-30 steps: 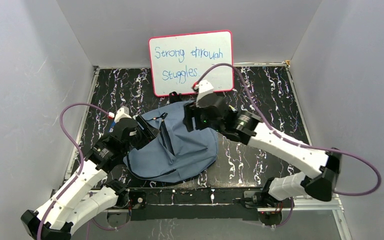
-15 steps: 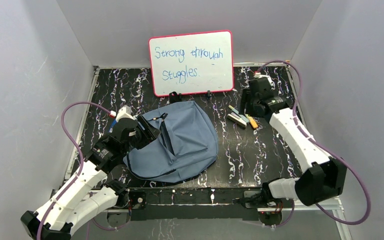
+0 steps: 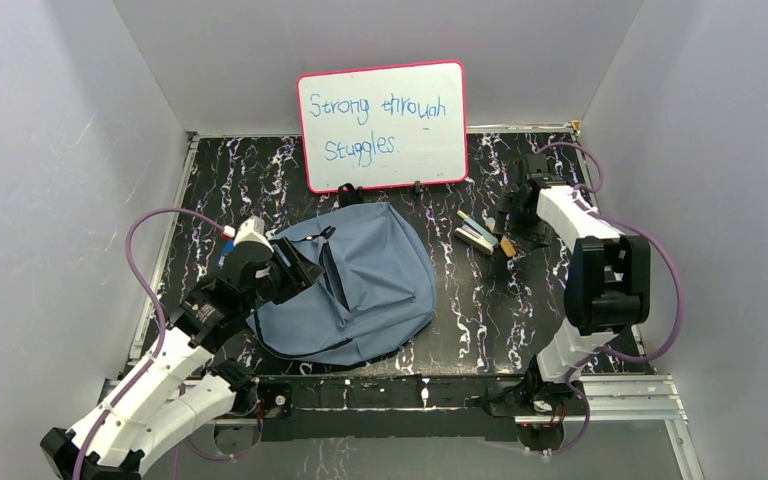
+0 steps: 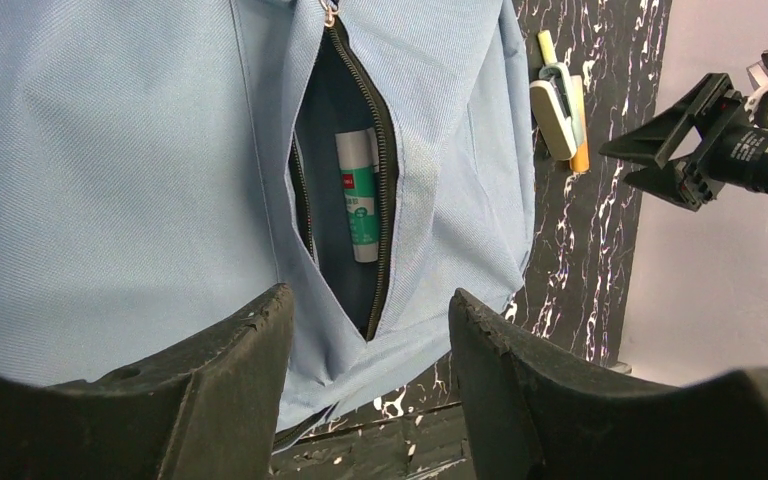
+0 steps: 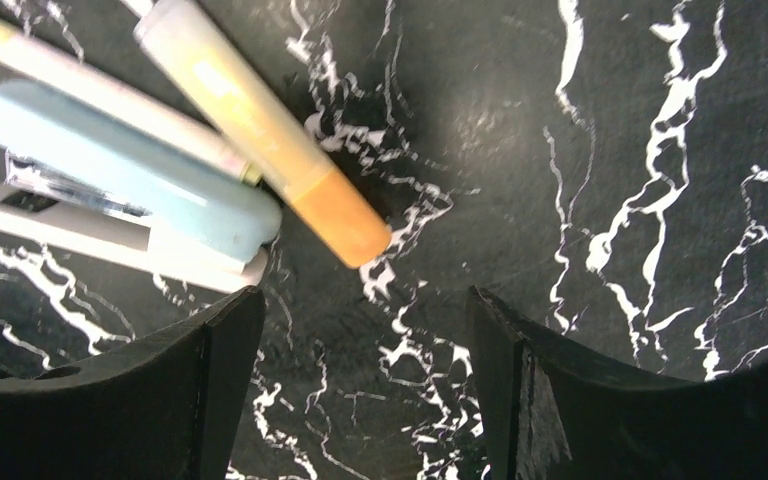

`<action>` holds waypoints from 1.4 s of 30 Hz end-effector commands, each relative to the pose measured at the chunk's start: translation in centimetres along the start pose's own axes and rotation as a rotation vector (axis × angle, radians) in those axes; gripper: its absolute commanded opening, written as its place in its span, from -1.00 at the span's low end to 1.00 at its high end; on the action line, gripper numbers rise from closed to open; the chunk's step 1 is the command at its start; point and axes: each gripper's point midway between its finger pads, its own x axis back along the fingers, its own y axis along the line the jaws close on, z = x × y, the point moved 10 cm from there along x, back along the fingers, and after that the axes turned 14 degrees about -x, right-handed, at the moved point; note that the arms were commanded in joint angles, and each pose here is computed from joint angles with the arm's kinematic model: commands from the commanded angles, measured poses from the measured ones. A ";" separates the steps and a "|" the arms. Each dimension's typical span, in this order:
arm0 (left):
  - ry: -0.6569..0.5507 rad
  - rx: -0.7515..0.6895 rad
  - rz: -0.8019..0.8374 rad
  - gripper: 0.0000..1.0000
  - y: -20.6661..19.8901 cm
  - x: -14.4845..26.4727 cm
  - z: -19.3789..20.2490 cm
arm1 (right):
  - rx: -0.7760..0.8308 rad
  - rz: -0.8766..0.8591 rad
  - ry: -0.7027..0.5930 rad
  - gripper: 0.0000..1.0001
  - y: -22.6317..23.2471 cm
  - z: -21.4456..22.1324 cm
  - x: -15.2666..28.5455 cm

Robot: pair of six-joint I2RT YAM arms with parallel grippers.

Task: Pack the student bag
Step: Move the stationery to the center of the board.

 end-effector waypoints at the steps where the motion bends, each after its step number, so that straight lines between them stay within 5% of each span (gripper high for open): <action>1: -0.004 0.003 0.016 0.12 0.1 0.2 0.3 | 0.004 -0.064 -0.082 0.63 0.5 -3.0 0.0; 14: 0.011 0.028 0.028 0.12 0.2 0.2 0.7 | 0.035 -0.086 -0.043 0.64 2.5 -5.1 -2.5; 42: 0.038 0.085 0.006 0.12 1.1 -0.4 2.1 | 0.095 -0.121 0.113 0.62 2.1 -2.3 -4.4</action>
